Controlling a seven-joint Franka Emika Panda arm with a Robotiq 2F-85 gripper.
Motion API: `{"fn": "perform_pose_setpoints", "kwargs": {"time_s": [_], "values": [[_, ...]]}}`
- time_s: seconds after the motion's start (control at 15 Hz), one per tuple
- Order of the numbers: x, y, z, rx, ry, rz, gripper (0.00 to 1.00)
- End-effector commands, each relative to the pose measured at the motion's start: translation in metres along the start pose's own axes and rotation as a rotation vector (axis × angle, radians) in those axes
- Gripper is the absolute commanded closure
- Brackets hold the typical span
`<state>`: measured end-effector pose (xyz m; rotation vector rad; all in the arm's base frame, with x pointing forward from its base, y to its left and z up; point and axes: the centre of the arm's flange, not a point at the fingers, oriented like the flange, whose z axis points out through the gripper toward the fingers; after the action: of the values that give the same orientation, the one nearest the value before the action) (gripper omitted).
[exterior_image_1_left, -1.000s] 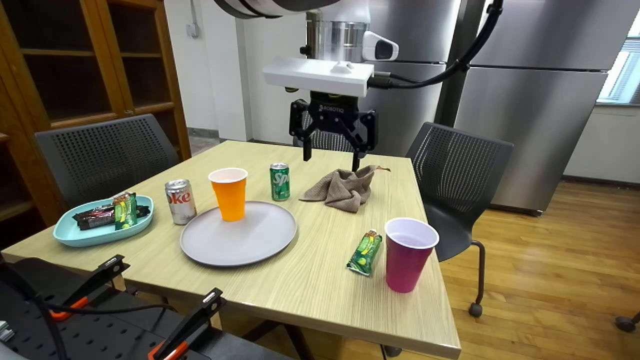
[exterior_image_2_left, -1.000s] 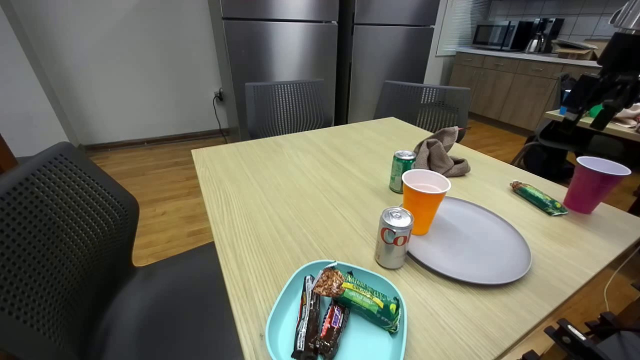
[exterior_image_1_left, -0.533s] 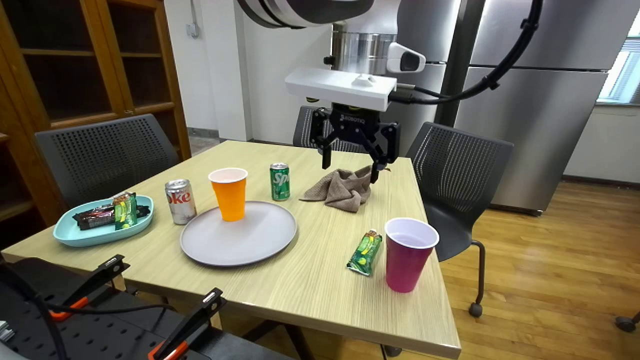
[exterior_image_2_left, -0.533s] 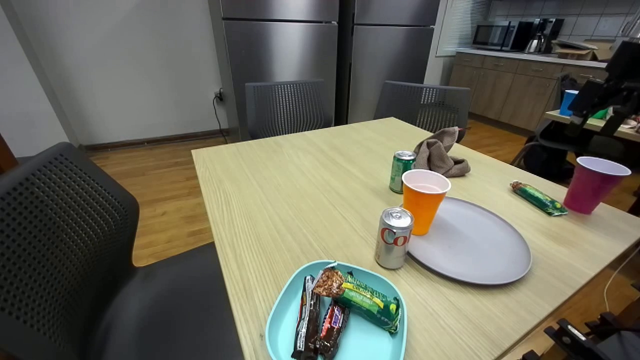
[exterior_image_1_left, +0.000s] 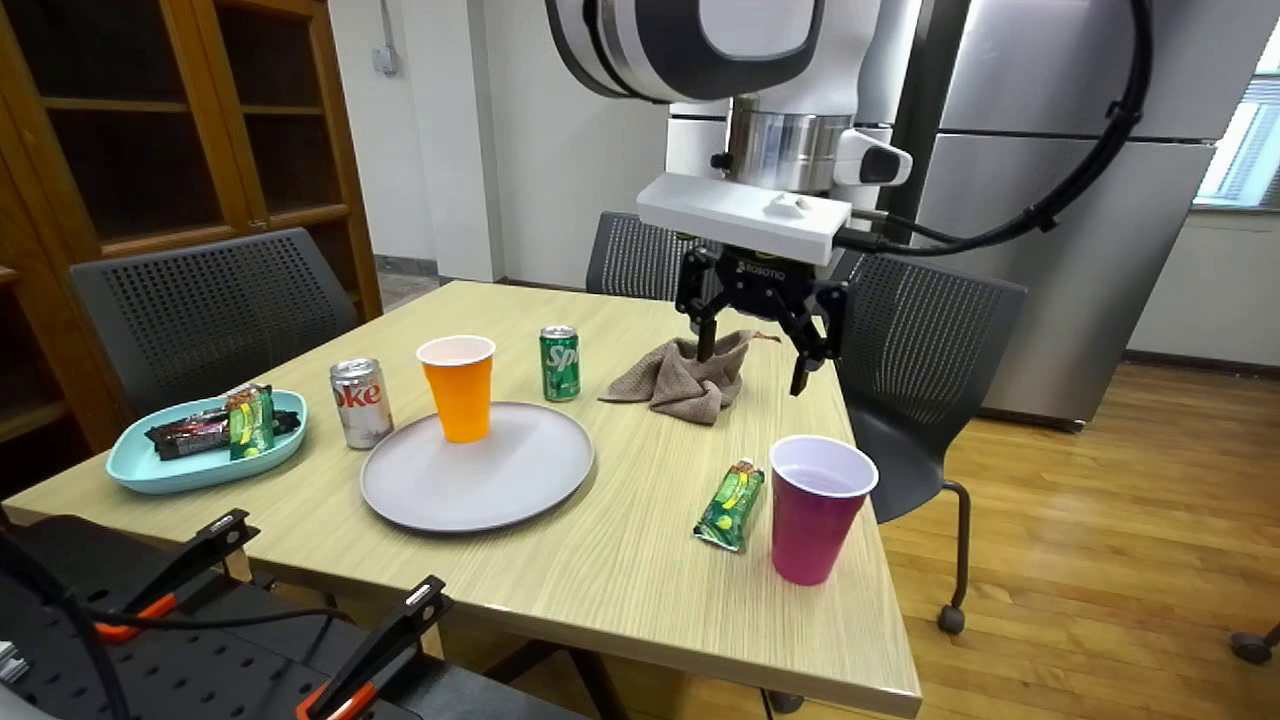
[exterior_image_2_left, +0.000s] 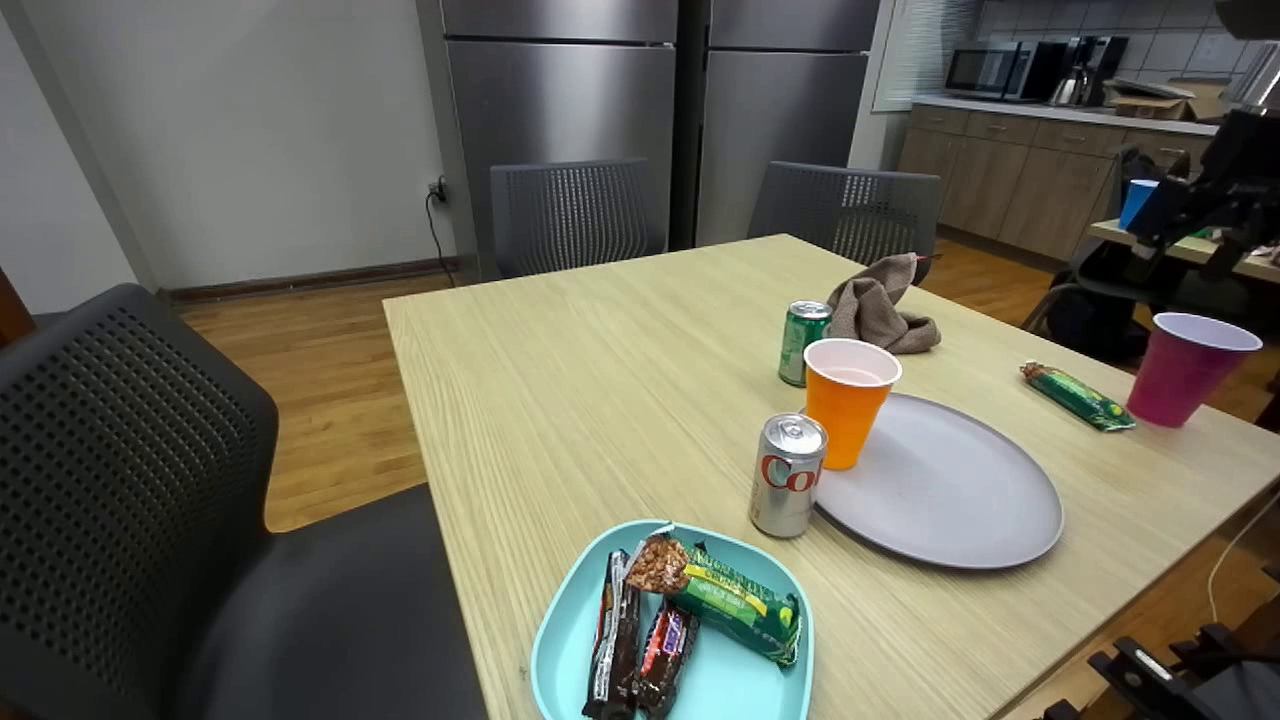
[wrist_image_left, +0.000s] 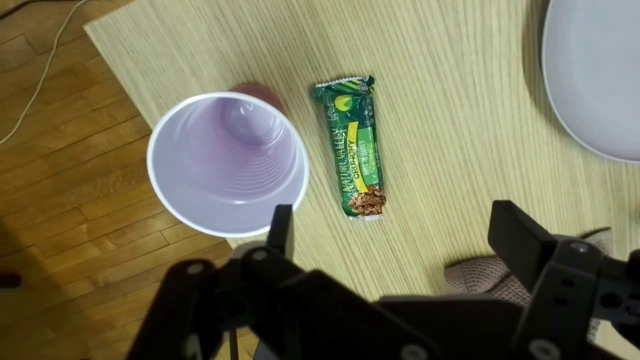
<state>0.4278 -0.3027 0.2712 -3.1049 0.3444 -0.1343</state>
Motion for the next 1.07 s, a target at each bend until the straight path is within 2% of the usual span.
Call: {"fn": "perform_pose_setpoints", "kwargs": {"time_s": [0.0, 0.47, 0.87, 0.93, 1.0], "values": [[0.026, 0.012, 0.020, -0.004, -0.009, 0.032, 0.00], [0.043, 0.017, 0.060, -0.032, -0.063, 0.063, 0.00], [0.047, 0.017, 0.074, -0.046, -0.086, 0.071, 0.00], [0.047, 0.017, 0.074, -0.047, -0.086, 0.071, 0.07], [0.047, 0.017, 0.075, -0.048, -0.086, 0.069, 0.26]]}}
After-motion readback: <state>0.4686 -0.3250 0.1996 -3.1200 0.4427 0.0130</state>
